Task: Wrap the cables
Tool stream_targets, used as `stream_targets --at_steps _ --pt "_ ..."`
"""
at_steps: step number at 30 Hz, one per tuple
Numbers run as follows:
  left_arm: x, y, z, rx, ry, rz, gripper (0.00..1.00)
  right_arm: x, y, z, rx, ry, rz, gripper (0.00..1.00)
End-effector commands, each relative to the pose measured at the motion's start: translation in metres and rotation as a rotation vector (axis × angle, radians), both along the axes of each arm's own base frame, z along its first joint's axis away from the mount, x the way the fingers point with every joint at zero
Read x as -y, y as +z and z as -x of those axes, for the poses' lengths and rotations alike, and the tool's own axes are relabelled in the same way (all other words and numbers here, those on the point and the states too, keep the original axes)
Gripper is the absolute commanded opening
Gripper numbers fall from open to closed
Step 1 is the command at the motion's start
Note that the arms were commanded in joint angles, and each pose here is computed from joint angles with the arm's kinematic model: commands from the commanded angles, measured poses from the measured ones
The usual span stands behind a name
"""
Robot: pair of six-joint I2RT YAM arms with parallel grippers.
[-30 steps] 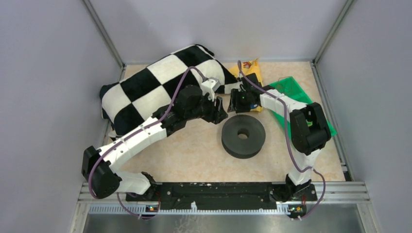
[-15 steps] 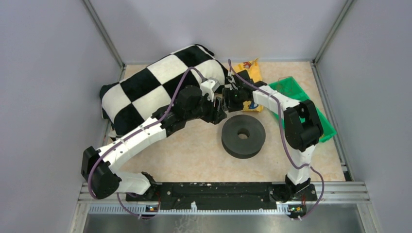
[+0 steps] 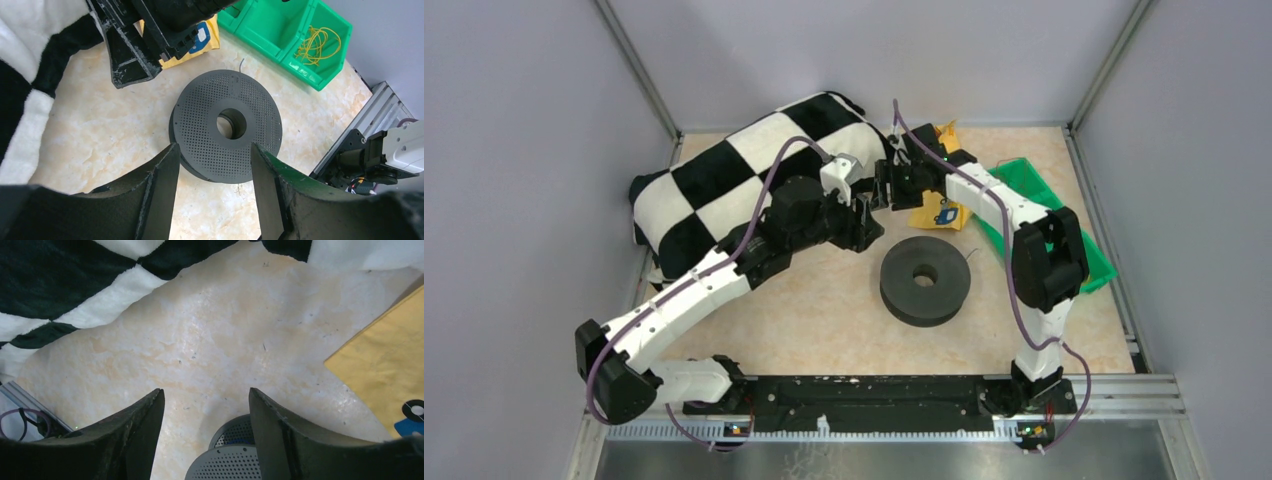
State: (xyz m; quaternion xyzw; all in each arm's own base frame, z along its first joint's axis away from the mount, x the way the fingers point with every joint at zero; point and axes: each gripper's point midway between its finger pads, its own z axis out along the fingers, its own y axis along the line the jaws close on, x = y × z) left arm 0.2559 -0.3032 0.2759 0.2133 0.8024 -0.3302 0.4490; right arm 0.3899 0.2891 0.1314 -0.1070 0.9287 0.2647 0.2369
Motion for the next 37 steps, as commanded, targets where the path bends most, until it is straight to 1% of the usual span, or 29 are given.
stream_targets --at_steps 1,4,7,8,9,11,13,14,18,21,26,31,37 --pt "-0.014 0.038 -0.004 0.093 0.059 0.043 0.61 0.005 0.050 -0.011 0.131 -0.034 0.014 0.67" --pt "-0.027 0.043 -0.008 0.113 0.123 0.032 0.63 0.030 0.068 -0.016 0.205 -0.114 0.097 0.76" --pt "-0.040 0.042 -0.011 0.122 0.175 -0.005 0.73 0.070 0.095 -0.016 0.301 -0.248 0.214 0.84" --pt "-0.044 0.041 -0.012 0.120 0.190 -0.020 0.77 0.087 0.104 -0.014 0.331 -0.305 0.260 0.93" --pt "-0.048 0.039 -0.011 0.118 0.199 -0.032 0.80 0.108 0.112 -0.013 0.367 -0.378 0.324 0.95" --pt "-0.054 0.036 -0.010 0.110 0.216 -0.050 0.87 0.146 0.124 -0.001 0.416 -0.501 0.423 0.98" --pt "-0.059 0.034 -0.007 0.103 0.226 -0.055 0.96 0.181 0.131 0.017 0.450 -0.605 0.517 0.99" --pt "-0.061 0.034 -0.005 0.100 0.230 -0.056 0.98 0.197 0.127 0.029 0.453 -0.638 0.568 0.99" --pt "-0.070 0.029 -0.001 0.092 0.255 -0.057 0.99 0.239 0.119 0.071 0.455 -0.700 0.672 0.99" --pt "-0.075 0.024 0.001 0.083 0.279 -0.055 0.99 0.256 0.105 0.102 0.421 -0.714 0.687 0.99" --pt "-0.081 0.010 0.001 0.036 0.322 -0.065 0.99 0.271 0.088 0.140 0.381 -0.753 0.641 0.99" --pt "-0.079 -0.006 -0.002 -0.018 0.356 -0.079 0.99 0.278 0.096 0.153 0.415 -0.799 0.572 0.99" --pt "-0.079 -0.004 -0.004 -0.023 0.371 -0.074 0.99 0.278 0.118 0.155 0.503 -0.828 0.465 0.99"
